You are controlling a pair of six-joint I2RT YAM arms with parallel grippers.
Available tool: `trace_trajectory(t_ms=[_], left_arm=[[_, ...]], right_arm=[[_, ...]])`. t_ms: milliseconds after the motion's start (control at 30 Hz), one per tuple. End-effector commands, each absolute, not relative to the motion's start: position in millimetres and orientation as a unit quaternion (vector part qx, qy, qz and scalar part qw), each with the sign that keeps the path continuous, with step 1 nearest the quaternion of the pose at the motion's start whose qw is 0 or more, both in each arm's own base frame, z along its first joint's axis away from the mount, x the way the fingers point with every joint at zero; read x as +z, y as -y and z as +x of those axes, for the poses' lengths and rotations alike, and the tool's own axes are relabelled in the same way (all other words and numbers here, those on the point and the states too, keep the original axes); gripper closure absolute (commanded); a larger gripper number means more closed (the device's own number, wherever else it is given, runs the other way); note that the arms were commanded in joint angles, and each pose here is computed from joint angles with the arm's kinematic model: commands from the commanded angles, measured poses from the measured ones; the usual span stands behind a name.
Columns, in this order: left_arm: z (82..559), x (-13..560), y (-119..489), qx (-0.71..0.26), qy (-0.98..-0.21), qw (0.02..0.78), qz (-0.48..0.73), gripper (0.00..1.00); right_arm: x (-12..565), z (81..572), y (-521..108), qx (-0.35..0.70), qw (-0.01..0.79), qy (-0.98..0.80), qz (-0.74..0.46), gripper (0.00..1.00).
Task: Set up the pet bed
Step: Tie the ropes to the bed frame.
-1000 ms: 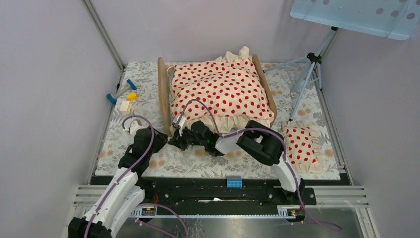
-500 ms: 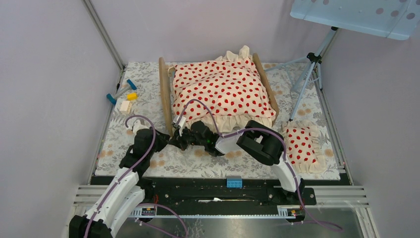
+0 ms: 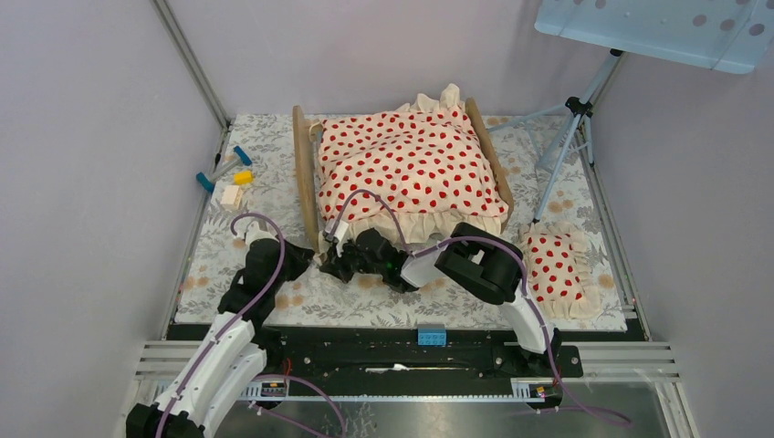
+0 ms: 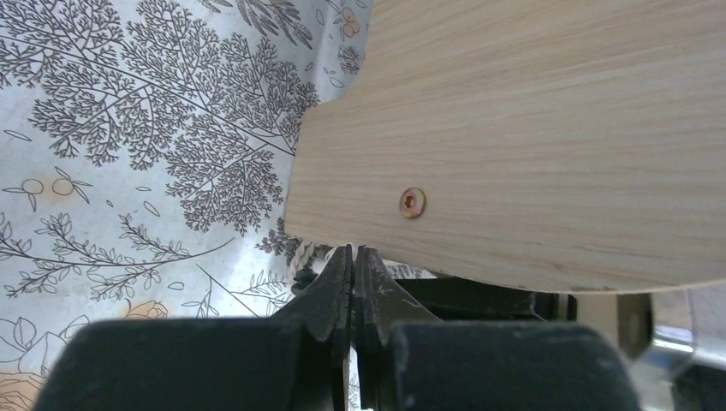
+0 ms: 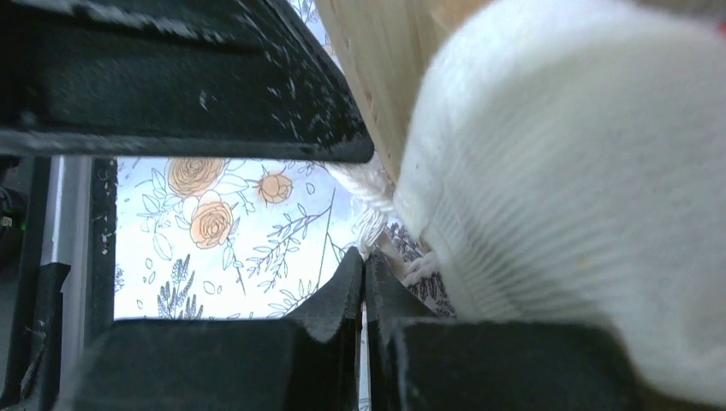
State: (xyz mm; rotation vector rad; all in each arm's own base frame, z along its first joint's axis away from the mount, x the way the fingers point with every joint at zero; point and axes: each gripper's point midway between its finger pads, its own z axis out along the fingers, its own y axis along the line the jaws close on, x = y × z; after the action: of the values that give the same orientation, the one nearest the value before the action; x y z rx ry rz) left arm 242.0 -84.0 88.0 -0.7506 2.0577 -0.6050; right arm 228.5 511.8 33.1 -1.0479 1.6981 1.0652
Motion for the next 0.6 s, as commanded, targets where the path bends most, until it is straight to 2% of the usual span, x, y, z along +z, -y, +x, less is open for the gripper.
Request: trace_trajectory(t_ms=[0,67,133,300,567], left_arm=[[242,99,92,-0.269,-0.812,0.431,-0.288,1.00],[241,99,92,-0.270,-0.812,0.430,-0.288,1.00],[240,99,91,-0.269,-0.812,0.429,-0.289,1.00],[237,98,90,-0.267,-0.814,0.426,-0.292,1.00],[231,93,89,-0.265,-0.817,0.417,-0.297,1.00]], right_arm=[[53,234,-511,0.424,0.452,-0.667,-0.413,1.00],[54,235,-510,0.423,0.454,-0.669,-0.410,0.98],[55,236,-509,0.422,0.455,-0.670,-0.408,0.91],[57,237,-508,0.420,0.460,-0.669,-0.406,0.93],[62,239,-504,0.416,0.468,-0.668,-0.403,0.89]])
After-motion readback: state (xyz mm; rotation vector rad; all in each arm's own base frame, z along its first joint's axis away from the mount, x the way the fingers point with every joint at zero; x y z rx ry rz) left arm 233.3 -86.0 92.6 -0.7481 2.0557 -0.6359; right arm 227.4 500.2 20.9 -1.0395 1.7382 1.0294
